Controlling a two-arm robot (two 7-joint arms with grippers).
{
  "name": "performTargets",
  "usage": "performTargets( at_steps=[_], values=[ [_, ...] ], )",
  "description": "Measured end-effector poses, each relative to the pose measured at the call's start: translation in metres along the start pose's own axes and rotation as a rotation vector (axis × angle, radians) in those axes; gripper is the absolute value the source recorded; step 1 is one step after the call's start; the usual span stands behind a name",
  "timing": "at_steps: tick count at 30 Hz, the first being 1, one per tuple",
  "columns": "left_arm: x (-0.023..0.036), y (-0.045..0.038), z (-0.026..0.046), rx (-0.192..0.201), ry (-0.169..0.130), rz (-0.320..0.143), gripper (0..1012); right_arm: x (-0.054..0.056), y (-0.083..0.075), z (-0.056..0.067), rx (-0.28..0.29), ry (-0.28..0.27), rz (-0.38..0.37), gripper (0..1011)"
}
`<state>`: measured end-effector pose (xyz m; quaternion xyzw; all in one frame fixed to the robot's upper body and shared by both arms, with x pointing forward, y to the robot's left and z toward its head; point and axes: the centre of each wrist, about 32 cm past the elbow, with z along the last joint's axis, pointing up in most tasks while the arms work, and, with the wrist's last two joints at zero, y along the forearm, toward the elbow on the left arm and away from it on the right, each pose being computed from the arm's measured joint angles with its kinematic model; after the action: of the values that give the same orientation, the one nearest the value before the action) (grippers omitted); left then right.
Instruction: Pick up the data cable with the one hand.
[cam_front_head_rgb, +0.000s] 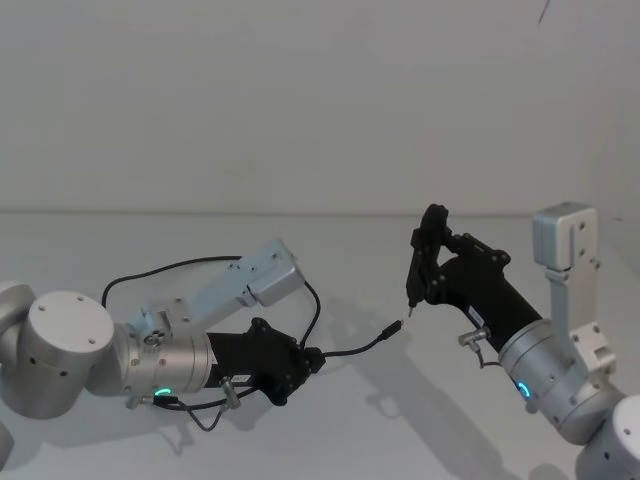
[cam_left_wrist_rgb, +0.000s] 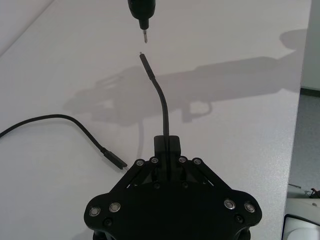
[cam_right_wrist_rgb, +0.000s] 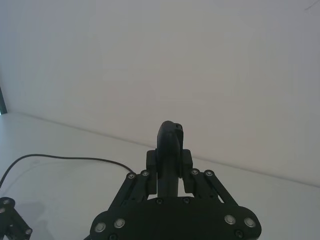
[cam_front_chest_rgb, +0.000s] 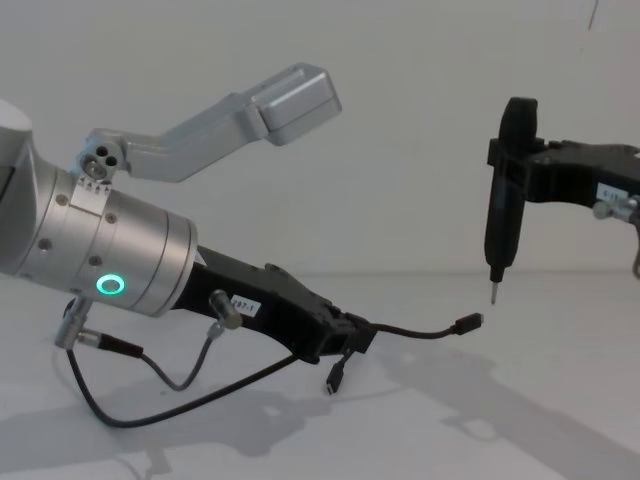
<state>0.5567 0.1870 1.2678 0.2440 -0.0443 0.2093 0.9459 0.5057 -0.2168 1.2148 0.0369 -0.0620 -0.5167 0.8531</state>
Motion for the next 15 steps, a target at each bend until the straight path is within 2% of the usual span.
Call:
performTargets(
  at_steps=[15],
  values=[
    [0.0, 0.0002, -0.0001, 0.0, 0.0, 0.0, 37, 0.0014, 0.0073, -0.0055, -0.003, -0.012, 0.004, 279]
  ],
)
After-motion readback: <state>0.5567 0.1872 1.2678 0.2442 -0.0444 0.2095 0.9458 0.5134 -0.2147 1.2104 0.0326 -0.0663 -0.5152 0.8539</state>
